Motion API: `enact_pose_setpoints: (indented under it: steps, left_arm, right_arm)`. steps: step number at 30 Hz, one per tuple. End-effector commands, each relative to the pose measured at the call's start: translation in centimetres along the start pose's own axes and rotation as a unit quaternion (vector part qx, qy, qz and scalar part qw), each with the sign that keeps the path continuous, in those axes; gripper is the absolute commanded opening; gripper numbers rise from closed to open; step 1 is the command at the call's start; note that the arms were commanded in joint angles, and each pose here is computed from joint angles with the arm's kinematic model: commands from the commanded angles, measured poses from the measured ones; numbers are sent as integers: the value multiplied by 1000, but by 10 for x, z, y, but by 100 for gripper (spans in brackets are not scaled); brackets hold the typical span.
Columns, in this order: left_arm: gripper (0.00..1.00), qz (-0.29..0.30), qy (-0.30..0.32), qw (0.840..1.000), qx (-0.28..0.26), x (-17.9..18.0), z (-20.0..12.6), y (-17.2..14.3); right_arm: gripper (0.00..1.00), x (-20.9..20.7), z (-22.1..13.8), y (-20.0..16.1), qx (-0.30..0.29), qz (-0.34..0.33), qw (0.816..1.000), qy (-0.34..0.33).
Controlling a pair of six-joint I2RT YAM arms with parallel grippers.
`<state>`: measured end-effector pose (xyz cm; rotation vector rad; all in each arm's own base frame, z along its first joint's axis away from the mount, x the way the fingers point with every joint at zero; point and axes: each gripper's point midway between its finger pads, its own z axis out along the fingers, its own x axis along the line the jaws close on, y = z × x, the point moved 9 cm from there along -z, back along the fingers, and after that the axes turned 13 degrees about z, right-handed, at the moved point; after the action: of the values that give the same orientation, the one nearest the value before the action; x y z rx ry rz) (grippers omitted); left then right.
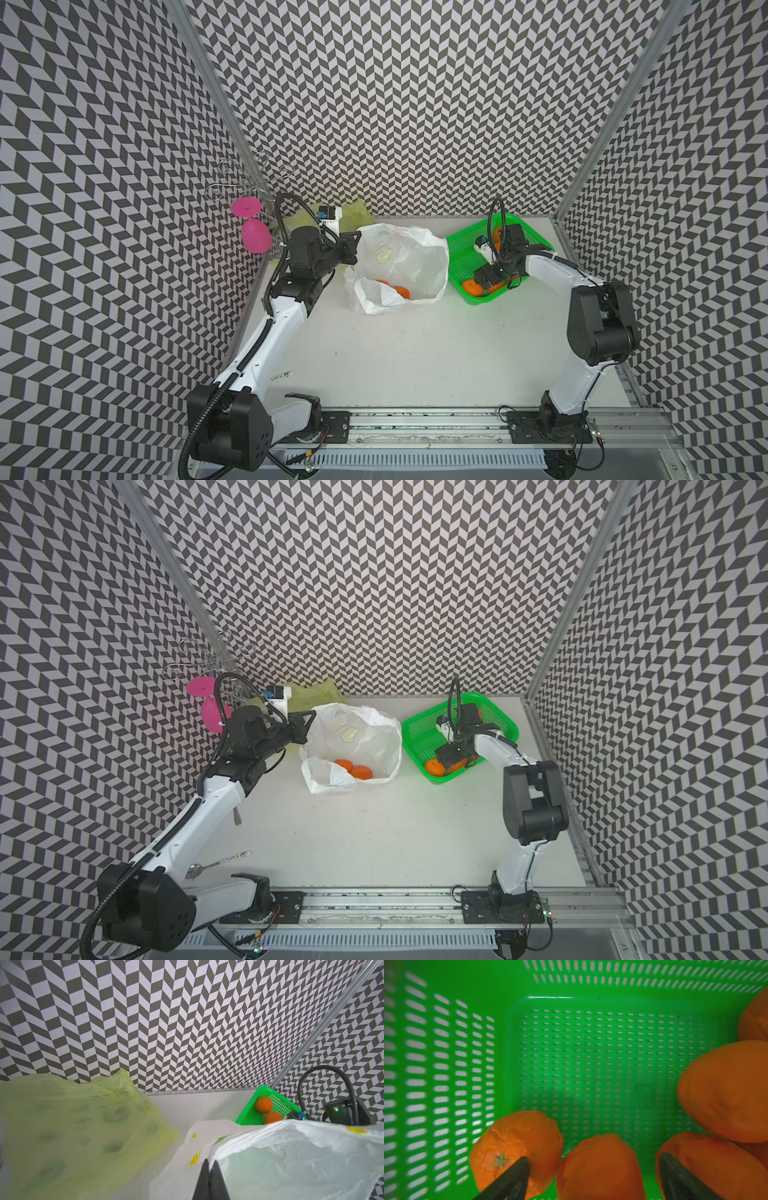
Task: Place the oranges into plastic bags & tie knots
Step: Pick up the orange from the basket.
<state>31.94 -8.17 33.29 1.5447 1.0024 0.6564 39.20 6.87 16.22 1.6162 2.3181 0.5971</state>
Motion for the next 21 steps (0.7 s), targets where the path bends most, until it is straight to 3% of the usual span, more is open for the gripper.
enact_pose_setpoints:
  steps: [1, 8, 14, 18, 21]
  left_arm:
    - [0, 6, -2, 1000, -19, -1, -7, 6]
    - [0, 3, -7, 1000, -20, -2, -7, 6]
    - [0, 3, -9, 1000, -21, -2, -8, 6]
    - [0, 4, -10, 1000, -23, -2, -9, 7]
    - [0, 4, -12, 1000, -22, -2, -8, 7]
  right_arm:
    - [95, -3, 17, -14, 28, -2, 999, -22]
    - [92, -7, 37, -21, 55, -15, 997, -48]
    - [94, -9, 22, -3, 45, -25, 997, -57]
    - [86, -12, 19, -1, 48, -29, 996, -65]
    - [75, -10, 23, -1, 54, -28, 997, -52]
